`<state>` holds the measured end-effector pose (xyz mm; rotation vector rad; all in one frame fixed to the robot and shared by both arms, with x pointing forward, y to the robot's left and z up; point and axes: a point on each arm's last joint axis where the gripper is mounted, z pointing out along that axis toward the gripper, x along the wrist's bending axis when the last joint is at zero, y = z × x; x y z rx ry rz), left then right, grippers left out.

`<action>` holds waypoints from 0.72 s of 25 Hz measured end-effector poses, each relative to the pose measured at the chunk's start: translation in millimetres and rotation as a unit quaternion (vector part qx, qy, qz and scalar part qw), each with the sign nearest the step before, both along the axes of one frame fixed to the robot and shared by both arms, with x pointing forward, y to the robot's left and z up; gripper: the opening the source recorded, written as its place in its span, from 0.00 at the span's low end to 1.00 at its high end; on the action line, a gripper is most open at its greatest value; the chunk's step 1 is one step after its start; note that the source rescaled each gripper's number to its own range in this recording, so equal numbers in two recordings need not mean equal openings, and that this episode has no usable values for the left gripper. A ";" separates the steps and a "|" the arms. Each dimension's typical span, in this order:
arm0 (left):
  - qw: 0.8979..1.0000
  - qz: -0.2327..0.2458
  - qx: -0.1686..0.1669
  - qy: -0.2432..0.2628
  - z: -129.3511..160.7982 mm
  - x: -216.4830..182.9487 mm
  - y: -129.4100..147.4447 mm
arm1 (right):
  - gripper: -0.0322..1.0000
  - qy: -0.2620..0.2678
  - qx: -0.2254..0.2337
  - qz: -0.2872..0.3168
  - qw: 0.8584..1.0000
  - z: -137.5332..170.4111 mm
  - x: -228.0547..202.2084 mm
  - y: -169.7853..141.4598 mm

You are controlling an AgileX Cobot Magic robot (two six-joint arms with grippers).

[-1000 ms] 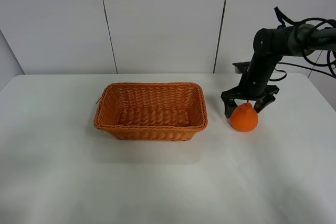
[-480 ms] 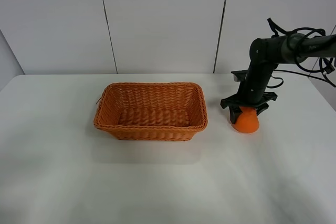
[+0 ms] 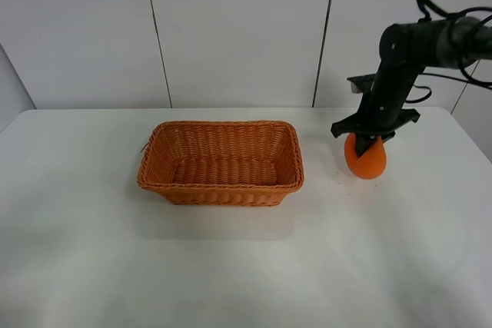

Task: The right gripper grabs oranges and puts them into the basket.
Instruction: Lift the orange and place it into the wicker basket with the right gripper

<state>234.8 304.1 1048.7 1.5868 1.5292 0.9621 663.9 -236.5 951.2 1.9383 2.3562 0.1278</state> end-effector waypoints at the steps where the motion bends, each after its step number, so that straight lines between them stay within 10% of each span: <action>1: 1.000 0.000 0.000 0.000 0.0 0.0 0.0 | 0.03 -0.013 0.002 0.000 1.000 11.9 -1.7 -0.3; 11: 1.000 0.000 0.000 0.000 0.0 0.0 0.0 | 0.03 -0.087 0.018 0.003 0.996 99.7 -18.7 2.5; 18: 1.000 0.000 0.000 0.000 0.0 0.0 0.0 | 0.03 -0.130 0.038 0.073 0.988 134.9 -17.7 64.5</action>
